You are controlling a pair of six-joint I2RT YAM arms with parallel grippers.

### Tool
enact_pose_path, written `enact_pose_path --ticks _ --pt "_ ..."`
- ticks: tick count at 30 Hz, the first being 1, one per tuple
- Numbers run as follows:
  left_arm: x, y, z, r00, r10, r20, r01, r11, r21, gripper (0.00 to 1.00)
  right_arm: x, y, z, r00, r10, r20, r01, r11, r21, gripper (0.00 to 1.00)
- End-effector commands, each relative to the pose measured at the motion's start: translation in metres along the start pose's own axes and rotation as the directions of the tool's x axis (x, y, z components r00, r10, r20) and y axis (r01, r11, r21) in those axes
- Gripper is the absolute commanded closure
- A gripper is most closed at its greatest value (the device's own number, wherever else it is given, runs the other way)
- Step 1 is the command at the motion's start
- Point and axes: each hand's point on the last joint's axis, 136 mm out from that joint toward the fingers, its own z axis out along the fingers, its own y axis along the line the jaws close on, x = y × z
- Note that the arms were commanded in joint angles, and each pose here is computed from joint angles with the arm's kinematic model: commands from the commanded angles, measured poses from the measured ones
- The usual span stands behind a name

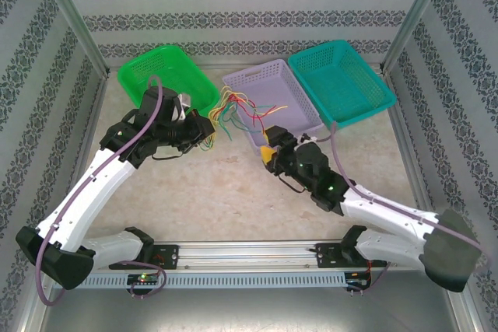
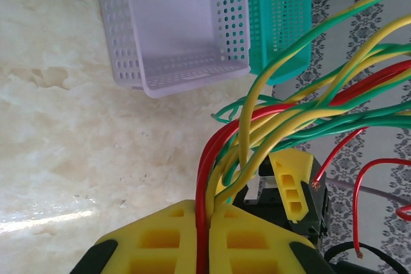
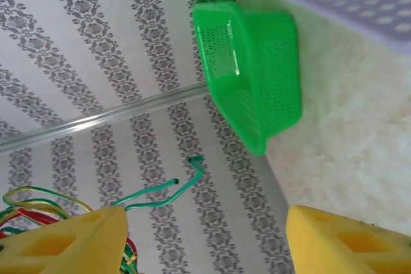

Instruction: Untangle the cables

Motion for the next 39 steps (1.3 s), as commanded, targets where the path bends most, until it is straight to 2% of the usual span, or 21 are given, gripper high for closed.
enact_pose_path --ticks 1,6,8,9,13,15,21,25,28,33,39 --pt "-0.003 -0.015 -0.002 1.000 0.003 0.017 -0.004 0.998 0.061 1.00 0.006 0.031 0.016 0.990 0.140 0.018 -0.137 0.985 -0.106 0.34" --pt "-0.002 -0.014 -0.002 1.000 0.001 0.016 -0.002 0.998 0.061 1.00 0.010 0.034 0.044 0.979 0.203 0.022 -0.199 0.973 -0.115 0.38" --pt "-0.002 -0.014 -0.002 1.000 0.004 0.017 -0.005 0.998 0.060 1.00 0.008 0.034 0.053 0.976 0.217 0.029 -0.212 0.969 -0.124 0.43" --pt "-0.001 -0.014 -0.003 1.000 0.004 0.017 -0.005 0.998 0.059 1.00 0.007 0.033 0.056 0.974 0.225 0.031 -0.219 0.967 -0.127 0.48" --pt "-0.002 -0.009 -0.006 0.999 0.013 0.031 -0.014 0.999 0.032 1.00 -0.004 0.027 0.057 0.972 0.226 0.068 -0.216 0.968 -0.129 0.85" --pt "-0.003 -0.004 -0.009 0.999 0.023 0.046 -0.024 1.000 0.006 1.00 -0.016 0.019 0.046 0.973 0.200 0.113 -0.189 0.977 -0.101 0.99" --pt "-0.009 0.028 -0.021 0.991 0.084 0.106 -0.066 0.985 -0.160 1.00 -0.084 -0.011 -0.024 0.954 0.029 0.300 -0.061 0.993 0.096 1.00" --pt "-0.013 0.054 -0.024 0.984 0.128 0.124 -0.090 0.958 -0.272 1.00 -0.119 -0.015 -0.080 0.932 -0.106 0.347 0.020 0.970 0.242 1.00" --pt "-0.015 0.073 -0.025 0.979 0.169 0.115 -0.118 0.926 -0.359 1.00 -0.141 -0.009 -0.119 0.900 -0.187 0.394 0.067 0.952 0.299 1.00" --pt "-0.015 0.104 -0.020 0.969 0.241 0.056 -0.185 0.857 -0.481 1.00 -0.175 0.015 -0.164 0.846 -0.220 0.486 0.082 0.954 0.289 1.00" --pt "-0.006 0.135 -0.016 0.963 0.270 -0.013 -0.232 0.800 -0.553 1.00 -0.176 0.080 -0.164 0.794 -0.447 0.412 0.309 0.880 0.360 1.00"
